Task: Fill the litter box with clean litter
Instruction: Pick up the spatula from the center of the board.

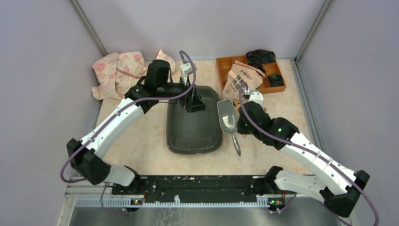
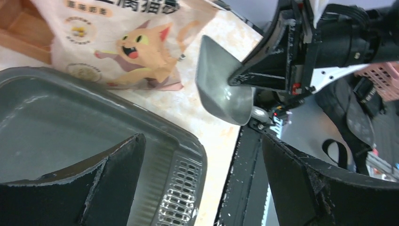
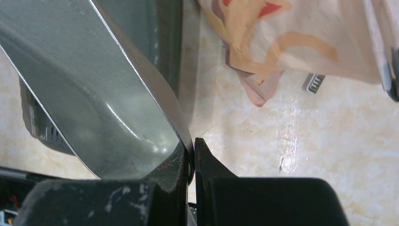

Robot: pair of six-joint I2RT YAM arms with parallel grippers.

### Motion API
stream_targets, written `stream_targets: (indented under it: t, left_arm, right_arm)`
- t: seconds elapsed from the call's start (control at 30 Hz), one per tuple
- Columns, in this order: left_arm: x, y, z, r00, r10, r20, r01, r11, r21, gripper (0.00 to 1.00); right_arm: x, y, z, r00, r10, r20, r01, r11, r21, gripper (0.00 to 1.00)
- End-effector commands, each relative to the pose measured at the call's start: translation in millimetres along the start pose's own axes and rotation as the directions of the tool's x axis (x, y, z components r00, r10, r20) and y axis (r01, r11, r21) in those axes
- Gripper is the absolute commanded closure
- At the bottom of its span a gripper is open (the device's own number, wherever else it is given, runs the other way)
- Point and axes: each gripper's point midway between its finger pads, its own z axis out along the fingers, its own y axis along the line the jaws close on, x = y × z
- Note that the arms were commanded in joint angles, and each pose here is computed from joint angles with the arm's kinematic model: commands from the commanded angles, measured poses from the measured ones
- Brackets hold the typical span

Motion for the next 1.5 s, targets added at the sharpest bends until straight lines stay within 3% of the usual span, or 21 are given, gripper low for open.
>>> stream_targets:
  t: [0.0,0.4,0.7,1.0,1.23,1.47]
  left_arm:
    - [0,-28,-1,0.999,0.038,-0.007,-0.036,0.986,0.163,0.01]
    - [26,-20,12,0.996,-0.033,-0.078,0.046,0.986,0.163,0.01]
    - [31,-22,28,0.993,-0.031,-0.114,0.051,0.982,0.18,0.03]
    - [43,-29,39,0.983,-0.051,-0.179,0.091,0.971,0.221,0.36]
    - [52,-32,47,0.979,-0.061,-0.196,0.104,0.97,0.221,0.89]
    - [50,-30,51,0.977,-0.088,-0.192,0.129,0.969,0.211,0.96]
  right_arm:
    - [-24,24,-15,0.987,-0.154,0.05,0.16,0.979,-0.13,1.0]
    - [-29,52,-32,0.919,-0.379,0.105,0.393,0.899,-0.193,1.0]
    - [-36,58,-36,0.897,-0.424,0.127,0.442,0.873,-0.203,1.0]
    - [-36,73,-32,0.873,-0.471,0.129,0.488,0.837,-0.247,1.0]
    - [-38,79,-33,0.863,-0.487,0.136,0.506,0.82,-0.267,1.0]
    - [-46,78,-37,0.87,-0.47,0.149,0.493,0.834,-0.246,1.0]
